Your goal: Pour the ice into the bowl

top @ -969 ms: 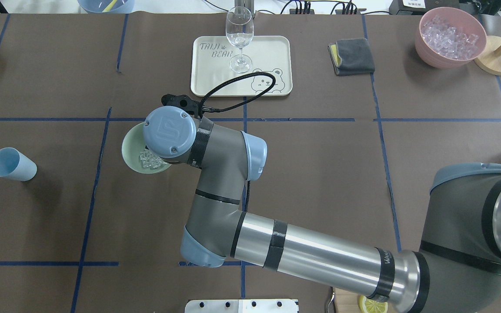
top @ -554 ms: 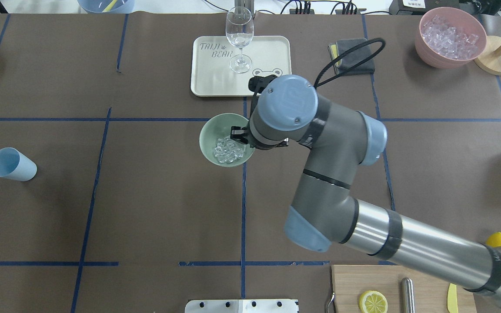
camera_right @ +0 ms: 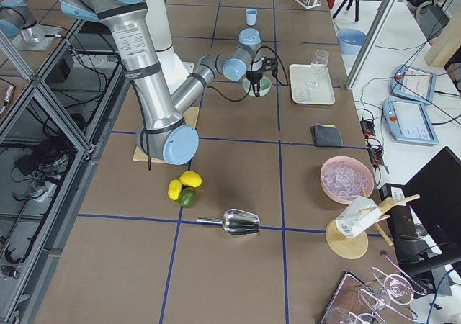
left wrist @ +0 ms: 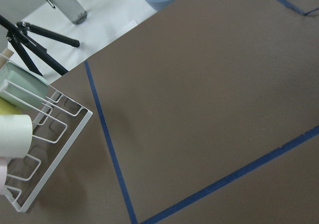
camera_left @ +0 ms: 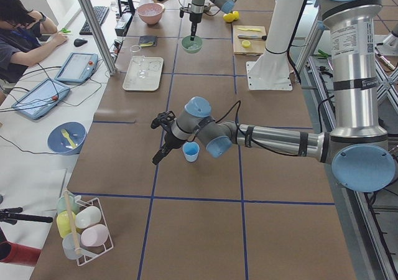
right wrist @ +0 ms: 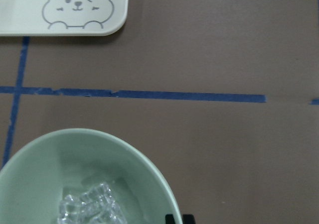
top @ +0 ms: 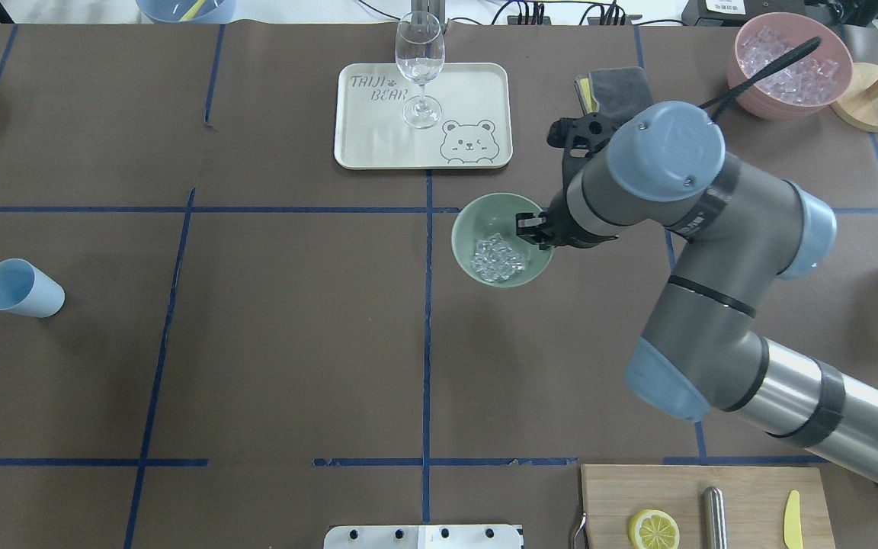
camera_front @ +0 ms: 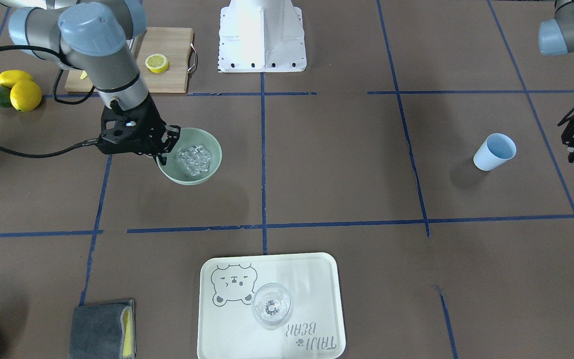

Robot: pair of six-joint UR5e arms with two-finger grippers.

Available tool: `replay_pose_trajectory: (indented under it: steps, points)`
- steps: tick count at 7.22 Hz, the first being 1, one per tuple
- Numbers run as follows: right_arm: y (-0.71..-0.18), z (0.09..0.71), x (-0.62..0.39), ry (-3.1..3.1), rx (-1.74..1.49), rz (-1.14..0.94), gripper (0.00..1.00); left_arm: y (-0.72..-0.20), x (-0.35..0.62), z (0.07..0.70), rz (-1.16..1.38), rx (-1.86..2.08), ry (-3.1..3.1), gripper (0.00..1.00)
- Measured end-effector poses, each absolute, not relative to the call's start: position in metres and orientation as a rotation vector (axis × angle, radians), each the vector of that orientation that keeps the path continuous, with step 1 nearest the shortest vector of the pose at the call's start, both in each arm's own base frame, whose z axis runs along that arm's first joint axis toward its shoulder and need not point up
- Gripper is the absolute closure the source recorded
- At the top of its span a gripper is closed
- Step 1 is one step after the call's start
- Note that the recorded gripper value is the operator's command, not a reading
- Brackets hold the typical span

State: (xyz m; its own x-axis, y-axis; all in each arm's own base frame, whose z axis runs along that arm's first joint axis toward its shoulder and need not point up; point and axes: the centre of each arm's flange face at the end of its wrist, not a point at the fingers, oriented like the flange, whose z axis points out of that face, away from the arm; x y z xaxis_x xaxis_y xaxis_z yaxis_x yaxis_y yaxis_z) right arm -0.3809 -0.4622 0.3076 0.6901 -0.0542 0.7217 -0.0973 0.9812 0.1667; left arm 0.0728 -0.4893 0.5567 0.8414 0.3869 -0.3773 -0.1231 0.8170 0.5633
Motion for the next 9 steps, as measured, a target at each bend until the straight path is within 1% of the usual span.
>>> replay_pose_trajectory:
  steps: [2,3,5,6,7,8,9]
  points:
    - [-0.468,0.376,-0.324,-0.745,0.197,-0.030,1.00,-0.511,0.055,0.549,0.274,0.454,0.490,0.00]
    - [-0.461,0.418,-0.293,-0.758,0.196,-0.037,1.00,-0.519,0.048,0.543,0.258,0.419,0.498,0.00]
    - [-0.452,0.505,-0.222,-0.824,0.158,-0.025,1.00,-0.524,0.039,0.538,0.239,0.378,0.542,0.00]
    - [-0.451,0.543,-0.201,-0.828,0.138,-0.022,1.00,-0.525,0.036,0.539,0.233,0.371,0.549,0.00]
    - [-0.450,0.569,-0.191,-0.823,0.123,-0.018,1.00,-0.525,0.034,0.542,0.227,0.364,0.550,0.00]
    - [-0.450,0.586,-0.186,-0.815,0.111,-0.011,0.97,-0.525,0.031,0.545,0.220,0.359,0.550,0.00]
    - [-0.451,0.596,-0.183,-0.808,0.102,-0.002,0.01,-0.525,0.030,0.546,0.217,0.354,0.556,0.00]
